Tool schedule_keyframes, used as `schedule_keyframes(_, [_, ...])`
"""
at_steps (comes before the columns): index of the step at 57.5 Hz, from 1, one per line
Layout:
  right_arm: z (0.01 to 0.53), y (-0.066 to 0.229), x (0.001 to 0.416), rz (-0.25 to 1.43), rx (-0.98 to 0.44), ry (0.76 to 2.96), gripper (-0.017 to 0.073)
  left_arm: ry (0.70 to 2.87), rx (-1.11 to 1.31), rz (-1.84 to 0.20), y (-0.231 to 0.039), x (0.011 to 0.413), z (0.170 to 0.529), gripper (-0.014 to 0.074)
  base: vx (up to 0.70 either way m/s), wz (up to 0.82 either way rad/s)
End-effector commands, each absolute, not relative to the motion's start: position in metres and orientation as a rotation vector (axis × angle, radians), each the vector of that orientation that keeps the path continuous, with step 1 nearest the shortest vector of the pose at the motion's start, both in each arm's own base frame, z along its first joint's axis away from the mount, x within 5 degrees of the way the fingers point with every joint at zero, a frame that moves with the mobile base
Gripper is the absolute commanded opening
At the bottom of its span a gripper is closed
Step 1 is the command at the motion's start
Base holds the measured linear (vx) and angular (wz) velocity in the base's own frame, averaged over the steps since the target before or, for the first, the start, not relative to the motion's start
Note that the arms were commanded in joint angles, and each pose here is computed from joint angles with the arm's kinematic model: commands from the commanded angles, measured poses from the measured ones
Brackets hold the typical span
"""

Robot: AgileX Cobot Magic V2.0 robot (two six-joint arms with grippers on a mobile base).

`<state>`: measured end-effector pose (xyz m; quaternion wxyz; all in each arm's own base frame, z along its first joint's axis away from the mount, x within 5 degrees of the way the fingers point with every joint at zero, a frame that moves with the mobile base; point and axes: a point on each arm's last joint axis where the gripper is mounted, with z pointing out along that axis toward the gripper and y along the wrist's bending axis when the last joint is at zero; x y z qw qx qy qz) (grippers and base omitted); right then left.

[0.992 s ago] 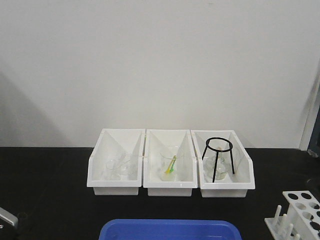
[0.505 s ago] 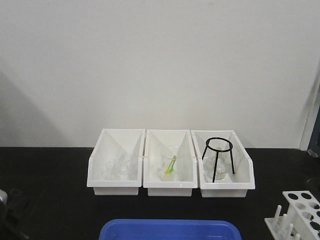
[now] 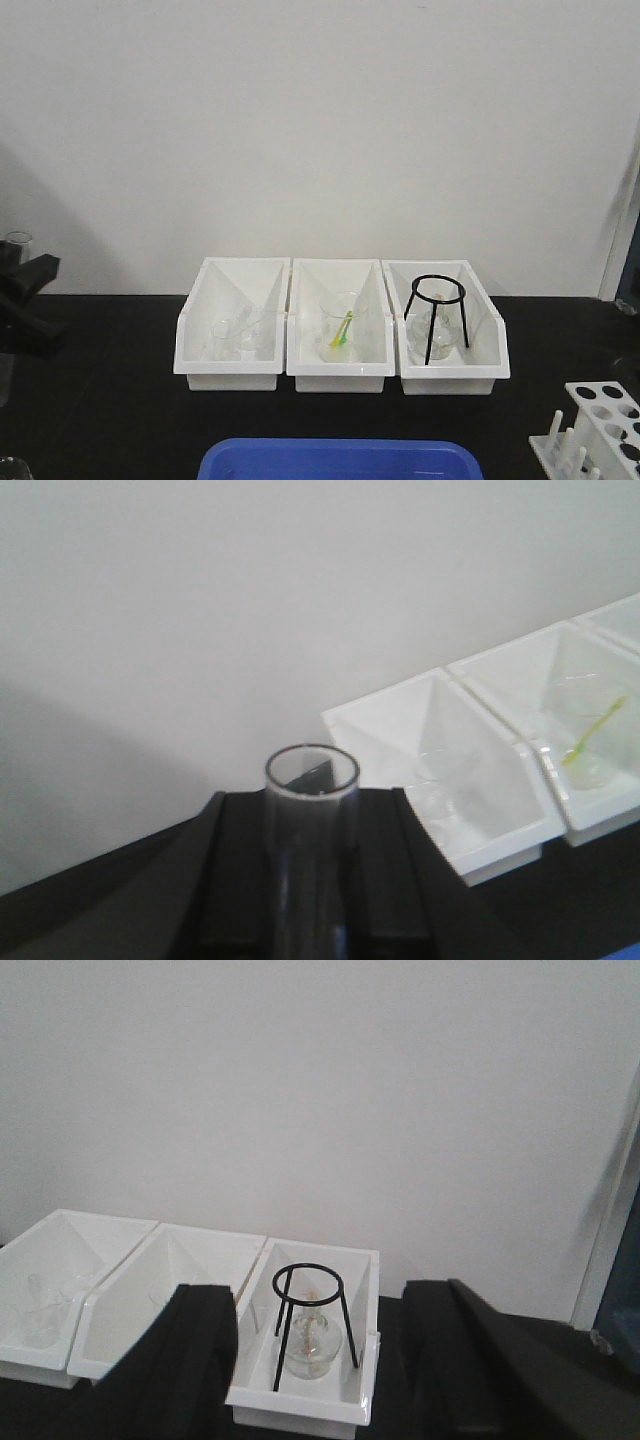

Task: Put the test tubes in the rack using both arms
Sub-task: 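Bring the tube toward the right gripper and grasp it with the right gripper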

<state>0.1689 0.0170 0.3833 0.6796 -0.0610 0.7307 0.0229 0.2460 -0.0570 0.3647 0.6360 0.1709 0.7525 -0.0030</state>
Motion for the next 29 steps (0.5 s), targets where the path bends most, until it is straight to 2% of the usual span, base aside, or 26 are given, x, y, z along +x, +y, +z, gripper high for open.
schedule_keyframes(1, [0.393,0.017,0.175,0.072,-0.104,1.606,0.0423,1.564,0.407,-0.083,-0.076,0.237,0.393,-0.002,0.0,0.0])
schedule_keyframes(9, [0.376,0.022,0.192,0.128,-0.102,1.725,0.0423,1.519,0.481,-0.182,-0.104,0.231,0.392,-0.002,0.0,0.0])
schedule_keyframes(16, [0.364,0.039,0.206,0.168,-0.191,1.777,0.0423,1.525,0.487,-0.307,-0.128,0.23,0.386,-0.002,0.0,0.0])
schedule_keyframes(29, [0.342,0.099,0.221,0.325,-0.387,1.798,0.0423,1.52,0.461,-0.534,-0.163,0.221,0.381,-0.002,0.0,0.0])
